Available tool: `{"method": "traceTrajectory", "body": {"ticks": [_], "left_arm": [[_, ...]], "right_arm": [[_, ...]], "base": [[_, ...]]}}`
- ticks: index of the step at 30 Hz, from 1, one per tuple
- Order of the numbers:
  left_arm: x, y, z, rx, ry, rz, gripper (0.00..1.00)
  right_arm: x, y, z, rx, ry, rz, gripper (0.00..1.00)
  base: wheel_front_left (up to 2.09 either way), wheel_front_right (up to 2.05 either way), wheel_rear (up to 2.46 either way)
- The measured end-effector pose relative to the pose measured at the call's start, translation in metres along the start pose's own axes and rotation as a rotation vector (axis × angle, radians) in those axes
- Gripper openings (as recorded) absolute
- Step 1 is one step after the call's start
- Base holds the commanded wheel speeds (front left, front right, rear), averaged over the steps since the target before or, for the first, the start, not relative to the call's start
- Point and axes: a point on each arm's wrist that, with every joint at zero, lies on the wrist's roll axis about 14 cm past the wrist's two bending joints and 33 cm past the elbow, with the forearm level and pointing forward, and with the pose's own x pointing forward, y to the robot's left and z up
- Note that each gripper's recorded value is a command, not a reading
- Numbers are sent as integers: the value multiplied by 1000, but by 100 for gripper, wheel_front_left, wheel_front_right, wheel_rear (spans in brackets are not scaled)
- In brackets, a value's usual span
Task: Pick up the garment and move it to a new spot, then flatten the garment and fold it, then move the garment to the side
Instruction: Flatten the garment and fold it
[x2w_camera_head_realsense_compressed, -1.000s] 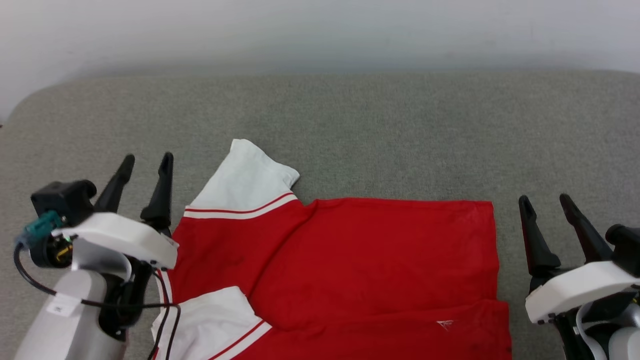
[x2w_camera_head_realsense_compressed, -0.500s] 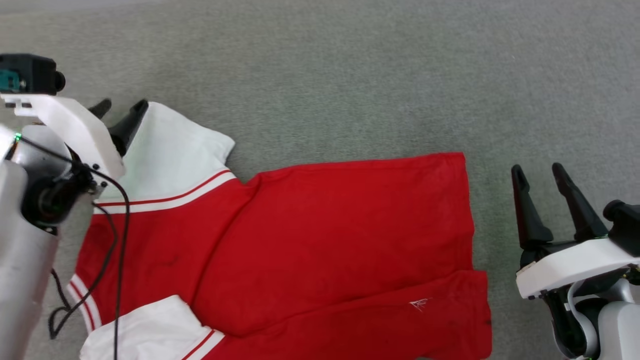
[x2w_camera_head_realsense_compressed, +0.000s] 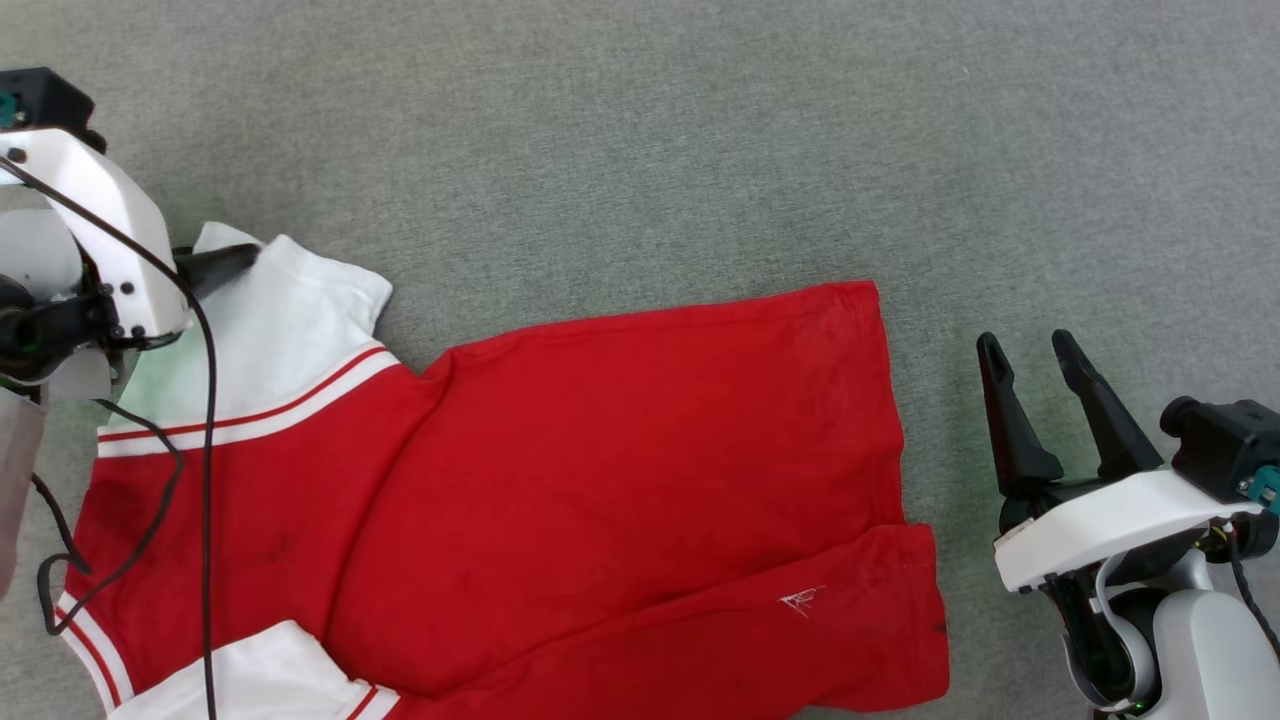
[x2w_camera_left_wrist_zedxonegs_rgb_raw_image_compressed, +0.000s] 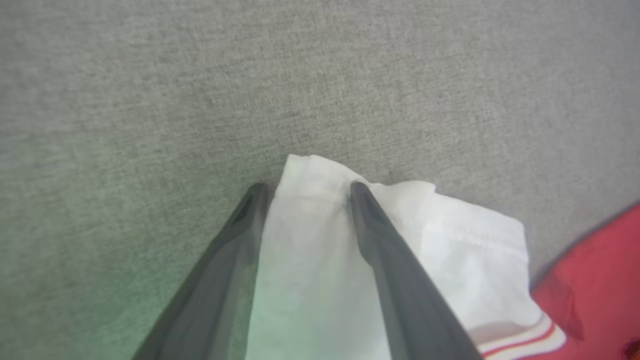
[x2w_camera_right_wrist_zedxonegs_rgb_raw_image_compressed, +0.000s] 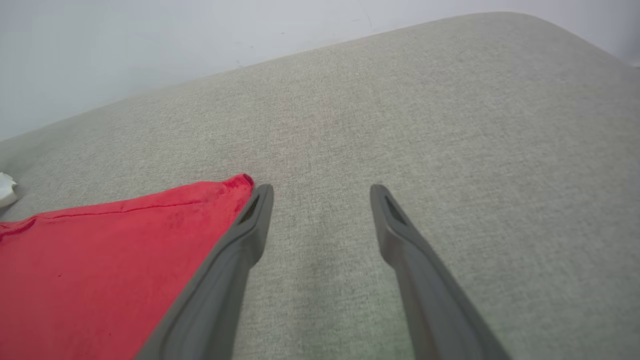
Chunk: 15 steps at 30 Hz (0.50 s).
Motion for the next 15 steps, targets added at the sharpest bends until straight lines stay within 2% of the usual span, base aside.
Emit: {"method": "traceTrajectory", "body": {"ticks": [1, 7, 11, 15], "left_arm": [[3, 0, -1, -14, 12, -6, 0], [6, -3, -2, -46, -5, -7, 0], [-3, -5, 6, -39, -108, 6, 0], [-19, -8, 17, -52, -248, 9, 0]], "right_arm": [[-1, -2, -2, 3, 5, -5, 100], [-1, -5, -5, 11, 33, -13, 100], [8, 3, -6, 18, 79, 11, 100], [20, 14, -16, 10, 192, 43, 100]], "base": [[0, 0, 0], [0, 0, 0], [0, 0, 0], [0, 0, 0]]}}
